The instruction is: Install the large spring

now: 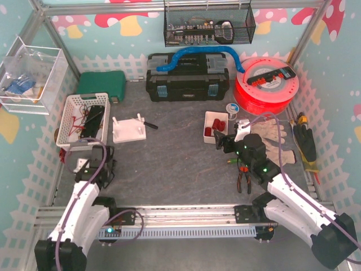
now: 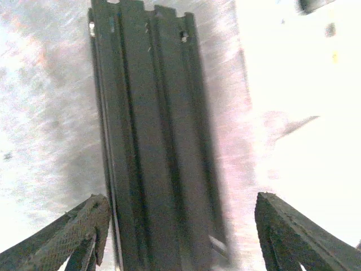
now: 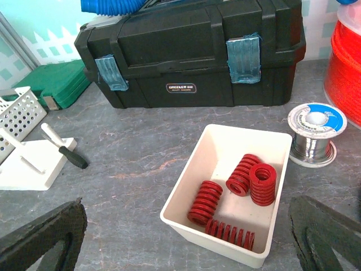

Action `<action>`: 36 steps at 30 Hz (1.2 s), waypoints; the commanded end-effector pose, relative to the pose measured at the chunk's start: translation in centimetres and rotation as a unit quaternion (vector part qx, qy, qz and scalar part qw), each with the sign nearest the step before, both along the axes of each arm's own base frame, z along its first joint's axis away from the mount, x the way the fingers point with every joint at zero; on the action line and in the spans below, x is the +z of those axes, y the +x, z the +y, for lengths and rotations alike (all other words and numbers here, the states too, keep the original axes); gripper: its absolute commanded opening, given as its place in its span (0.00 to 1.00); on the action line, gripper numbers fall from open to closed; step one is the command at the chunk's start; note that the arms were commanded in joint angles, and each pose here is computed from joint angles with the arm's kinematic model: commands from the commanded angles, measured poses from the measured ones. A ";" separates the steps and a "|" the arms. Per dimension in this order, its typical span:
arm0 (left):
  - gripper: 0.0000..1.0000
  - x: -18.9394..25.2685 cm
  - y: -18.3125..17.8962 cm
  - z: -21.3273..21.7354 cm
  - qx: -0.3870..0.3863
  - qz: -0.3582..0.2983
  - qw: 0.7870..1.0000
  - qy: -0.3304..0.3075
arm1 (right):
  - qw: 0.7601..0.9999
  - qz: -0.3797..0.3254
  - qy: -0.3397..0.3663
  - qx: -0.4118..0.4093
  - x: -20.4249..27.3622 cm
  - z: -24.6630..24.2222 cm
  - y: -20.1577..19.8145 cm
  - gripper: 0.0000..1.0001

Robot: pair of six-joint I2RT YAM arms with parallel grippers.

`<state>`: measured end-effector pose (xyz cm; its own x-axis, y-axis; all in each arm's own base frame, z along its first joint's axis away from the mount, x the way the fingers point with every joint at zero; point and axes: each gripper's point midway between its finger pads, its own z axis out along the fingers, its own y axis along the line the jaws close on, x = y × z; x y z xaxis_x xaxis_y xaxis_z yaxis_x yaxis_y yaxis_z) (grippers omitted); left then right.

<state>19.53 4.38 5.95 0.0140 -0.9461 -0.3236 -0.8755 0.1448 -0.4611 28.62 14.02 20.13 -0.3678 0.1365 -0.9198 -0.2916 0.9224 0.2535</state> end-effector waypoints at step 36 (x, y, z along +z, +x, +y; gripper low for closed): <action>0.36 5.6 18.9 -21.8 -0.274 -0.055 0.950 0.139 | 1.000 -0.014 0.018 0.003 1.0 0.1 -0.4 0.97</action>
